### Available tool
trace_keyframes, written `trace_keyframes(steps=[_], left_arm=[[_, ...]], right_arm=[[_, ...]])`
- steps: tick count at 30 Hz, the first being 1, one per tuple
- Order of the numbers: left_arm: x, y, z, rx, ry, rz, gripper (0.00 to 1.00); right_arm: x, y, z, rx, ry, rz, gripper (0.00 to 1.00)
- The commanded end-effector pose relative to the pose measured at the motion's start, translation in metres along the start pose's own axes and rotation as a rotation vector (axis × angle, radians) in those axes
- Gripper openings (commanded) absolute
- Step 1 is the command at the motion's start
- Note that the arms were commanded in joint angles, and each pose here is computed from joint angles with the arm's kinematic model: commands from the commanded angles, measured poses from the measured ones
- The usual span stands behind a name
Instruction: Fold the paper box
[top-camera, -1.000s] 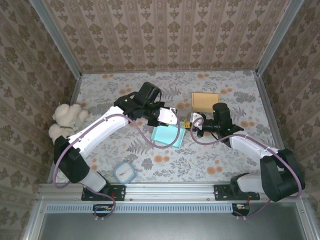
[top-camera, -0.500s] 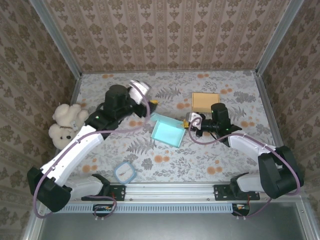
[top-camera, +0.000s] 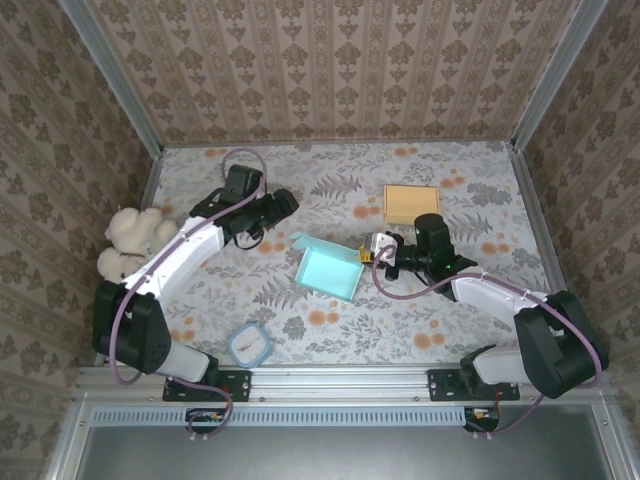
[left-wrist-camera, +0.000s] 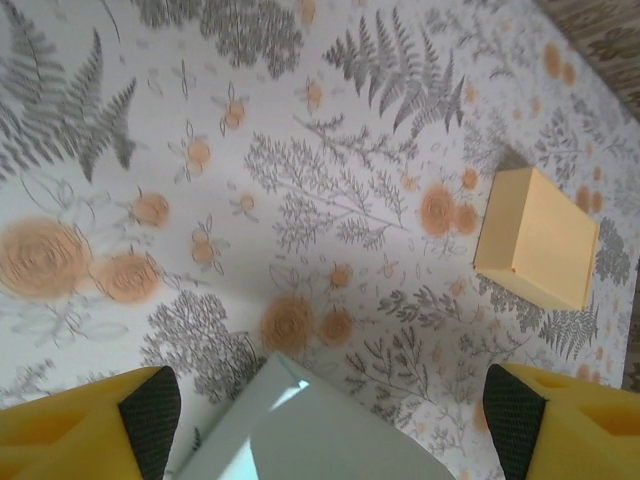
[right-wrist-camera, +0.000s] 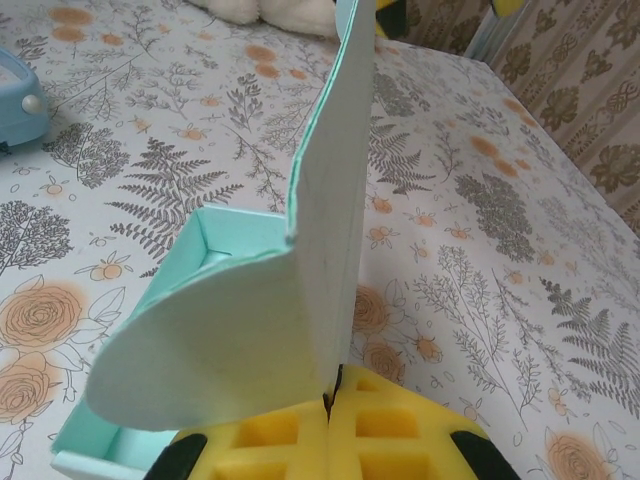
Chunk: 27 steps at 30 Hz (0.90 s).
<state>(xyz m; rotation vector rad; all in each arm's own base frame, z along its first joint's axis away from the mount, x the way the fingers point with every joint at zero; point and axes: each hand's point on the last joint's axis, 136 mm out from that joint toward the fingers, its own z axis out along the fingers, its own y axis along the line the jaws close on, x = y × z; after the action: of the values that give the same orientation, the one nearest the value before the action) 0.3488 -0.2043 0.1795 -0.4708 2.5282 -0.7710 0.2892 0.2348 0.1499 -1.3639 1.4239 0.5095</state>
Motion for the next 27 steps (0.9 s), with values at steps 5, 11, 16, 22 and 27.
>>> trace_keyframes(steps=[5,11,16,22,27], left_arm=[[0.033,-0.006,0.008,-0.079,0.09,-0.103,0.82],[0.058,-0.016,0.013,-0.112,0.154,-0.105,0.82],[0.068,-0.02,0.018,-0.112,0.177,-0.116,0.79],[0.079,-0.029,0.024,-0.085,0.214,-0.121,0.7],[0.086,-0.025,0.028,-0.106,0.215,-0.104,0.63]], right_arm=[[-0.007,-0.001,-0.001,0.007,-0.025,-0.031,0.0],[-0.004,-0.001,0.0,0.005,-0.017,-0.025,0.0],[-0.001,-0.001,0.001,0.009,-0.008,-0.02,0.0],[0.0,0.0,0.001,0.009,-0.001,-0.019,0.0],[0.009,0.001,0.003,0.005,0.03,-0.016,0.0]])
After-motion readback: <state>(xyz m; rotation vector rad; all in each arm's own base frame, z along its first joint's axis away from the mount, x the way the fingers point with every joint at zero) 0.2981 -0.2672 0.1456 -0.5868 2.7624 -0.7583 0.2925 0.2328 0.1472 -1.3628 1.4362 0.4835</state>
